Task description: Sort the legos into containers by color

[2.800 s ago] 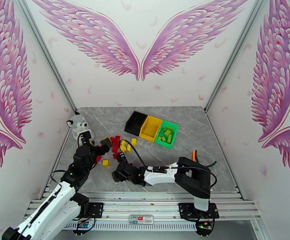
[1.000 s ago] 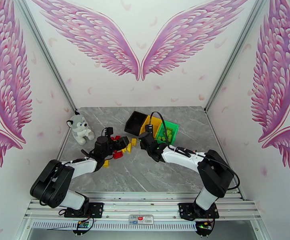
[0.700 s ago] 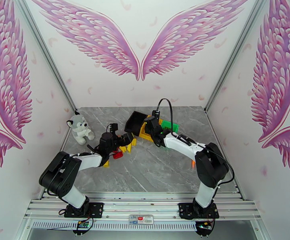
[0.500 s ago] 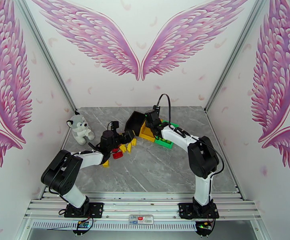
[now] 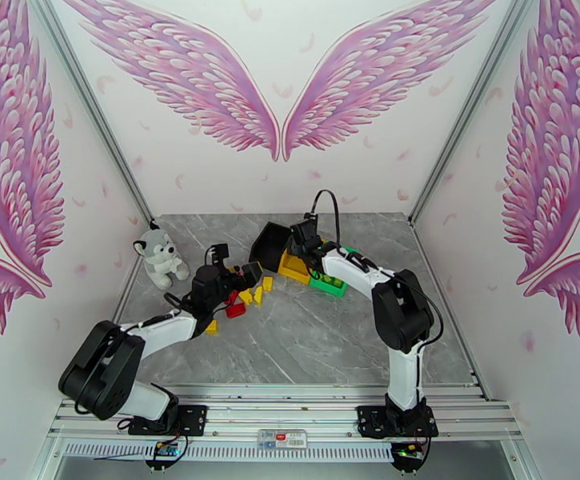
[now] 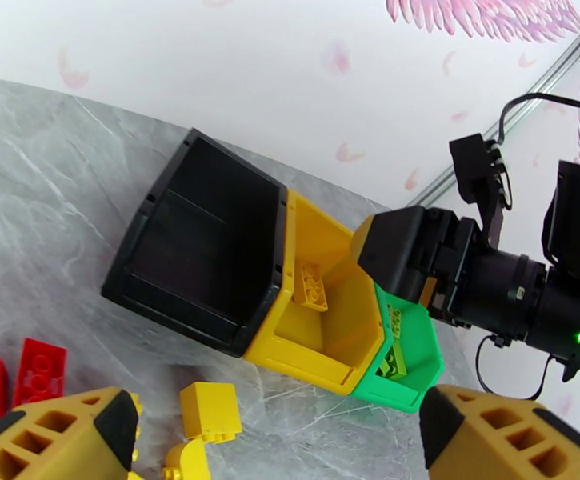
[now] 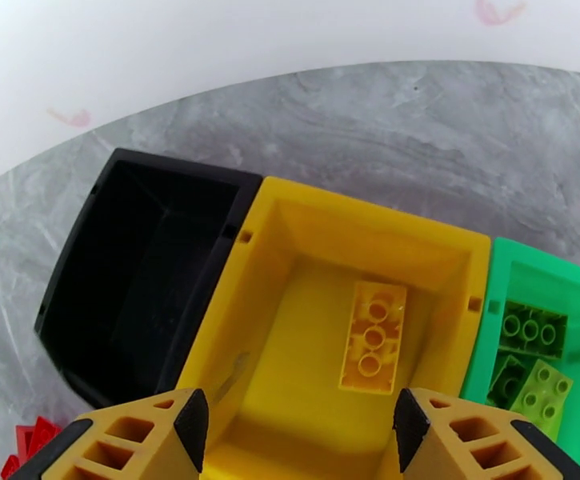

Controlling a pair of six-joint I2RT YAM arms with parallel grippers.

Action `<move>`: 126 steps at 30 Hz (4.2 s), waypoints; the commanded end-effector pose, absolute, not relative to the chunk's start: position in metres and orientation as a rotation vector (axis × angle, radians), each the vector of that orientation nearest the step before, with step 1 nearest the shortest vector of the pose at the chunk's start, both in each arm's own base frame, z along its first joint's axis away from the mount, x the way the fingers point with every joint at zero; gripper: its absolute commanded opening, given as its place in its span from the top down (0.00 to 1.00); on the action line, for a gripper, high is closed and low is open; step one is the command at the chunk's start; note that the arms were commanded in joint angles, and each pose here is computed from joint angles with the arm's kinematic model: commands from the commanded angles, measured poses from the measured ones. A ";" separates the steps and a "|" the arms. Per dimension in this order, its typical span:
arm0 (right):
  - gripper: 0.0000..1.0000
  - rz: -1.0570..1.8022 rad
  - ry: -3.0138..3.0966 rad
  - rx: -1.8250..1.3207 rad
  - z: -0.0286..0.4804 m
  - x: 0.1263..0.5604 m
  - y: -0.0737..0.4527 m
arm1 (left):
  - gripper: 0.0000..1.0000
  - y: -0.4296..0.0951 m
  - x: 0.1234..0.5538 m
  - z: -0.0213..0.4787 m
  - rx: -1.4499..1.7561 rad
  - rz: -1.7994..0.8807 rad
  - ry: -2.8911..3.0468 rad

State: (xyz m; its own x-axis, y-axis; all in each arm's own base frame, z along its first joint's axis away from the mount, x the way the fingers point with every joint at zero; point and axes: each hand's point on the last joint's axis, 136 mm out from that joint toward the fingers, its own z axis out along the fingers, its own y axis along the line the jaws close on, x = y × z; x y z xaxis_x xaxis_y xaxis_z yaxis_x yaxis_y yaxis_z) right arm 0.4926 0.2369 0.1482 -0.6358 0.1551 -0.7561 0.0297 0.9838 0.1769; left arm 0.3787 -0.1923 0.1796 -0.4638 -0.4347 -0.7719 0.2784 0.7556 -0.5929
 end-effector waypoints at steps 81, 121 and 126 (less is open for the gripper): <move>0.77 0.432 2.244 0.028 0.134 0.418 0.269 | 0.01 -0.209 0.361 0.149 0.035 -0.902 1.980; 0.17 0.435 2.192 -0.344 0.135 0.357 0.375 | 0.01 -0.069 0.336 0.154 -0.403 -0.609 1.870; 0.20 0.554 2.221 -0.537 0.113 0.304 0.430 | 0.01 -0.044 0.334 0.143 -0.496 -0.625 1.866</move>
State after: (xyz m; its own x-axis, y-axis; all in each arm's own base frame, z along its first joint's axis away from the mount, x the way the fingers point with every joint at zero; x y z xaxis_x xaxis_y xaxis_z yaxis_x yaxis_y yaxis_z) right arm 0.3251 0.4011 0.1202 -0.6123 -0.1699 -0.7721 -0.4637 0.8682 0.1767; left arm 0.3400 -0.0486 0.1521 -0.3319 -0.5632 -0.7567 -0.0371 0.8094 -0.5861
